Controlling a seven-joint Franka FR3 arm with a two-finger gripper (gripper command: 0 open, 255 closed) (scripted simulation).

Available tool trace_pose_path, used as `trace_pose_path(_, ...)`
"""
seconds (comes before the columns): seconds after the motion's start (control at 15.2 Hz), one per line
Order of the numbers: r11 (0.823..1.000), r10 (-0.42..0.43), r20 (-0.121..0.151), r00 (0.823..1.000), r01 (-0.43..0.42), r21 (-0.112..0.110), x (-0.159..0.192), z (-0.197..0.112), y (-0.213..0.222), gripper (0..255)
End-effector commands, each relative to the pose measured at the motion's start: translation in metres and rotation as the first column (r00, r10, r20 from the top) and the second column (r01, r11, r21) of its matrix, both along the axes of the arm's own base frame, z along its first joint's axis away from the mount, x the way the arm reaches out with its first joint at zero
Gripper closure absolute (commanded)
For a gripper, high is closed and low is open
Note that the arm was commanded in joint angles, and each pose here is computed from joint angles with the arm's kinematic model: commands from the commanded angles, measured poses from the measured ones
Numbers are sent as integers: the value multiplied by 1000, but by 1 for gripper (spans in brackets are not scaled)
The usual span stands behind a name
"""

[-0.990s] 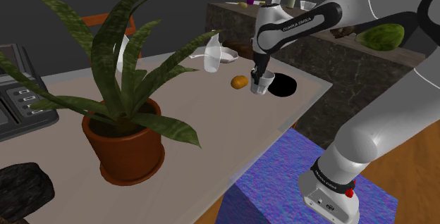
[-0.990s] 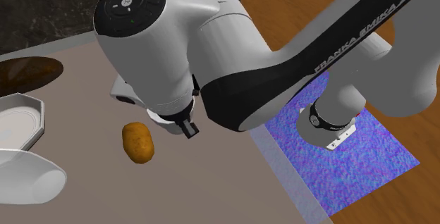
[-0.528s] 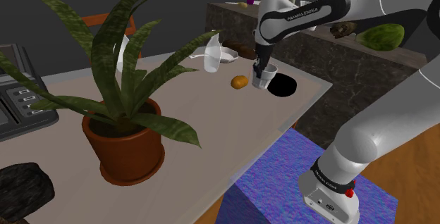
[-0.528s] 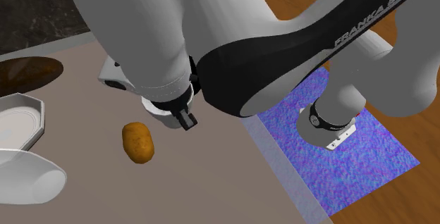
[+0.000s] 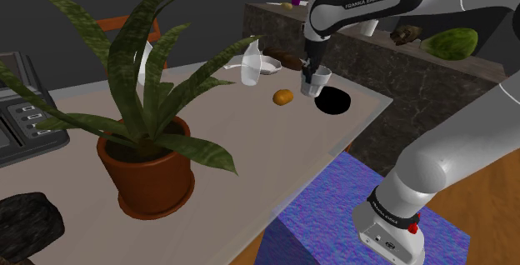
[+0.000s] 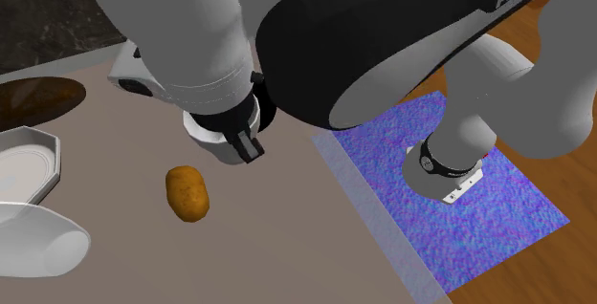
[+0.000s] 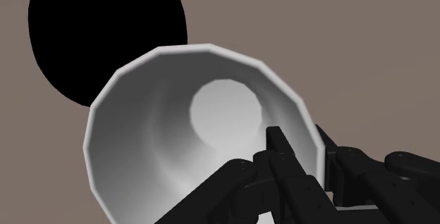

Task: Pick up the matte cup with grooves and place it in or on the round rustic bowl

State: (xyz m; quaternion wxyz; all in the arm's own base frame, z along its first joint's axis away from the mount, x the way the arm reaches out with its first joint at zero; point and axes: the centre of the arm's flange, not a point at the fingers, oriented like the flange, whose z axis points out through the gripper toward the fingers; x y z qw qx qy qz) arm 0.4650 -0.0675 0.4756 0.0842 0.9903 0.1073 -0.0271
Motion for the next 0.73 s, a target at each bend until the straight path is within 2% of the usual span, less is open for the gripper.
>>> trace_pose_path(0.0, 1000, 0, 0, 1000, 0, 0, 0, 12, 1, 255)
trace_pose_path(0.53, 1000, 0, 0, 1000, 0, 0, 0, 51, 1, 255)
trace_pose_path(0.66, 1000, 0, 0, 1000, 0, 0, -9, 56, -24, 255)
